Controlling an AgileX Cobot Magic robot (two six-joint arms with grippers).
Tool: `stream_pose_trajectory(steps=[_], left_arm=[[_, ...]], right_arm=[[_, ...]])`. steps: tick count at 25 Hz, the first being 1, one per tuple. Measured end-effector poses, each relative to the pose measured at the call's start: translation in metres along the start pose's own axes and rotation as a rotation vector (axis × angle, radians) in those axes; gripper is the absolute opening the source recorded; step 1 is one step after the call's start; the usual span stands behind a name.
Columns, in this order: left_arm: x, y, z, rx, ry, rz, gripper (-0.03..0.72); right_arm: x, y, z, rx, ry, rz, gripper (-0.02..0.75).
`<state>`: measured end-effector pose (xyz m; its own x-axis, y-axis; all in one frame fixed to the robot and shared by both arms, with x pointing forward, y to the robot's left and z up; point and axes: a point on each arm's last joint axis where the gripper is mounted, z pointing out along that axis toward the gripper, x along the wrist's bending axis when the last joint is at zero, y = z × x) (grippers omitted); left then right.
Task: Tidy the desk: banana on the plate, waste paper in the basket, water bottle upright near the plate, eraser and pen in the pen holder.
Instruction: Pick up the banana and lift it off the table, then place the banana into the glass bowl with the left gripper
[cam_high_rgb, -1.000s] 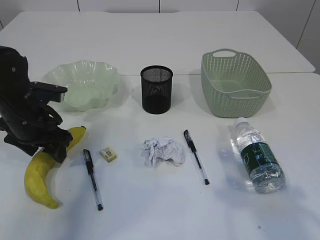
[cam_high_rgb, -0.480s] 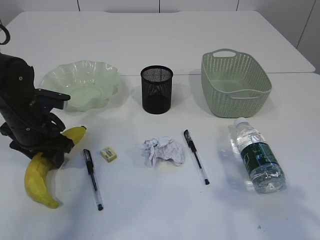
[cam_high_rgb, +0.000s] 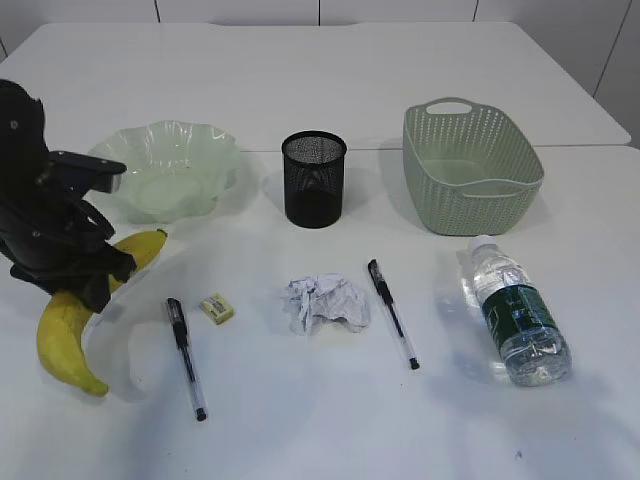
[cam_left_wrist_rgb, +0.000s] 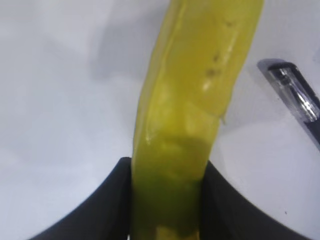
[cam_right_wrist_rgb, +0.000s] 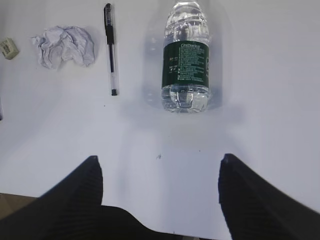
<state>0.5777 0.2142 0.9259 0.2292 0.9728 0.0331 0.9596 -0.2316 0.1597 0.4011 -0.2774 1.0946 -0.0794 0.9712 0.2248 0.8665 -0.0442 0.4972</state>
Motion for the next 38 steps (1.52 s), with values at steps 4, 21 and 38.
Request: stream_pose_trajectory(steps=[4, 21, 38], left_arm=[[-0.001, 0.009, -0.038, -0.081, -0.006, -0.003, 0.245], [0.020, 0.126, -0.110, -0.550, -0.175, -0.404, 0.245], [0.065, 0.184, -0.008, -0.459, -0.363, -0.703, 0.245]], right_arm=[[0.000, 0.000, 0.000, 0.000, 0.000, 0.000, 0.536], [0.000, 0.000, 0.000, 0.001, 0.000, 0.000, 0.535], [0.000, 0.000, 0.000, 0.002, 0.000, 0.000, 0.535]])
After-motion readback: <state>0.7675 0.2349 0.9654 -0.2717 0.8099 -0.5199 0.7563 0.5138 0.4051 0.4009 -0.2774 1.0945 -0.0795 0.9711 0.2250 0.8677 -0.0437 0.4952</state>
